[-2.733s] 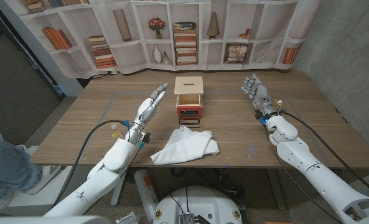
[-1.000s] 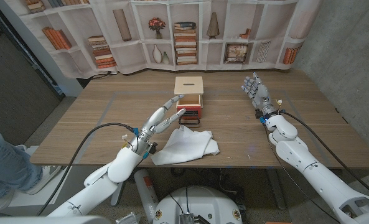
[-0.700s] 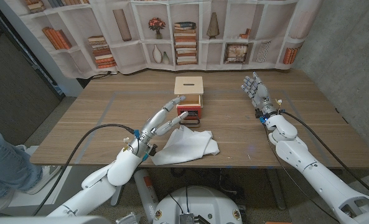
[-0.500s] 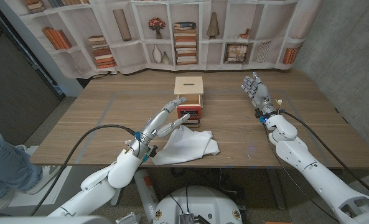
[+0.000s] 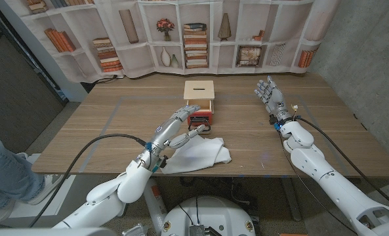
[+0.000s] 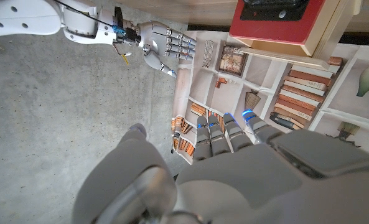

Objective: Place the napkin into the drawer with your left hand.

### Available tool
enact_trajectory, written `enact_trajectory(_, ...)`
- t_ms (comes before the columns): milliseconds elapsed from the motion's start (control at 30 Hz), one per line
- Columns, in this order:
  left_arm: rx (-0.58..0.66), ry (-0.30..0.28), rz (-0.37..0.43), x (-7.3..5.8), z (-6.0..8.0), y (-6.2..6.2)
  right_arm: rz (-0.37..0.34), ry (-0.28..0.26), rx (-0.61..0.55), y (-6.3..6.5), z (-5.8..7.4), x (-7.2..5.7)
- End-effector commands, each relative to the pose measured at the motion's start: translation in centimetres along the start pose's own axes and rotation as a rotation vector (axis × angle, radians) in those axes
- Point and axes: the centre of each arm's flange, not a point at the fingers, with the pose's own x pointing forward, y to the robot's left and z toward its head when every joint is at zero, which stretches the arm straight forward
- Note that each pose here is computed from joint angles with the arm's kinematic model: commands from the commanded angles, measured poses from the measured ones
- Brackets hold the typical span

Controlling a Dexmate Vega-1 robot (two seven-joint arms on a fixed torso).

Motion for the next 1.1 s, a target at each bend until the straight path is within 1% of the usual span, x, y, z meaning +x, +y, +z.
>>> enact_trajectory(33, 0.123, -0.012, -0.002, 0.2, 1.2, -0.2, 0.001, -0.005, 0.003, -0.3, 0.0, 0.0)
enact_trajectory(200, 0.156, -0.014, -0.020, 0.4, 1.7, -0.3, 0.000, -0.006, 0.005, -0.4, 0.0, -0.1)
enact_trajectory(333, 0.175, -0.019, -0.057, 0.6, 2.1, -0.5, -0.006, -0.007, 0.014, -0.5, 0.0, -0.1)
enact_trajectory(533, 0.195, -0.019, -0.071, 0.6, 2.6, -0.6, -0.002, -0.009, 0.011, -0.6, 0.0, -0.1)
enact_trajectory(800, 0.233, 0.000, -0.095, 0.6, 3.2, -0.9, 0.001, -0.012, 0.018, -0.8, 0.0, -0.2)
enact_trajectory(1100, 0.287, 0.042, -0.128, 0.5, 3.8, -1.0, 0.004, -0.016, 0.017, -0.9, 0.3, -0.1)
